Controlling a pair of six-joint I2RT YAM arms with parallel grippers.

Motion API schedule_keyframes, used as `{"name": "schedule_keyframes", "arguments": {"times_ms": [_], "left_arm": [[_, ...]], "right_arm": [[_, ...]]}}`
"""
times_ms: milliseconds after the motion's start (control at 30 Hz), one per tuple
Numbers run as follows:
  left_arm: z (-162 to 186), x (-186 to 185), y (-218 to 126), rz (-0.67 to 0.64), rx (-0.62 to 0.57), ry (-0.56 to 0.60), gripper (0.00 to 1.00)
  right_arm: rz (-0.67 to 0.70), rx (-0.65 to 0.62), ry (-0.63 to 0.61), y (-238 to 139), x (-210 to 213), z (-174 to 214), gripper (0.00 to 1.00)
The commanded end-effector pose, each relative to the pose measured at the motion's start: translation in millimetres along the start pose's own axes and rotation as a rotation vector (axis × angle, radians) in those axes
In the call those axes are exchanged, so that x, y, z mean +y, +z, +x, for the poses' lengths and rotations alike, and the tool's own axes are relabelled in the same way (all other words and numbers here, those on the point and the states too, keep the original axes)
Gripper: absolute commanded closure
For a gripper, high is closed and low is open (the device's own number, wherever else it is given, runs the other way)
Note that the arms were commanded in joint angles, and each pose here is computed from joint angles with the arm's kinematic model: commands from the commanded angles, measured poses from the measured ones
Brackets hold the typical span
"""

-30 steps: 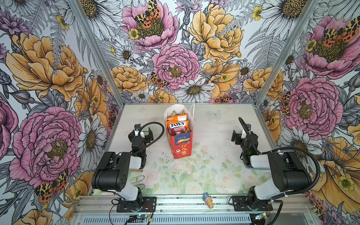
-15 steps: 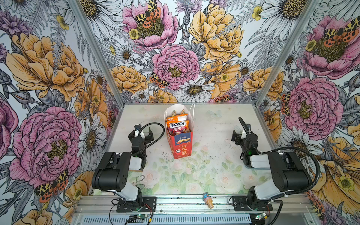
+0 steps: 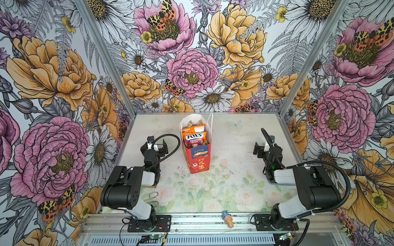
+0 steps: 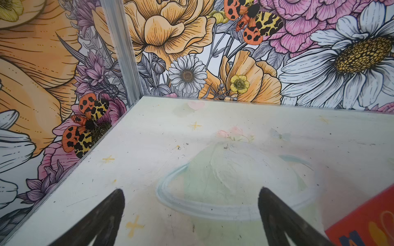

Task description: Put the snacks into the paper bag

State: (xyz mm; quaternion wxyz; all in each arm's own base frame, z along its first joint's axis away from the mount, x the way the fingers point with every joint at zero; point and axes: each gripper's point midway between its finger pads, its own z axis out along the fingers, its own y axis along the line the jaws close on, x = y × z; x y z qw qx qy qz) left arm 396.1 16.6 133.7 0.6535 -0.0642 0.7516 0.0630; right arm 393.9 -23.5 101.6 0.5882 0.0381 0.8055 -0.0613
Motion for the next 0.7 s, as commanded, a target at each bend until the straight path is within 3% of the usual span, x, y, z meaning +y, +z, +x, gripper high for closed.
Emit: {"name": "schedule_keyframes", "arguments": {"times_ms": [0, 667], "left_arm": [[-0.7, 0.3, -1.9, -0.008, -0.013, 0.013, 0.01], [0.1, 2.0, 4.5, 0.001, 0.015, 0.001, 0.01]], "right_arm": [[-0.001, -0.032, 0.011, 4.1, -0.6, -12.4, 0.0], [-0.001, -0.033, 0.012, 3.8, -0.6, -12.5, 0.0]]}}
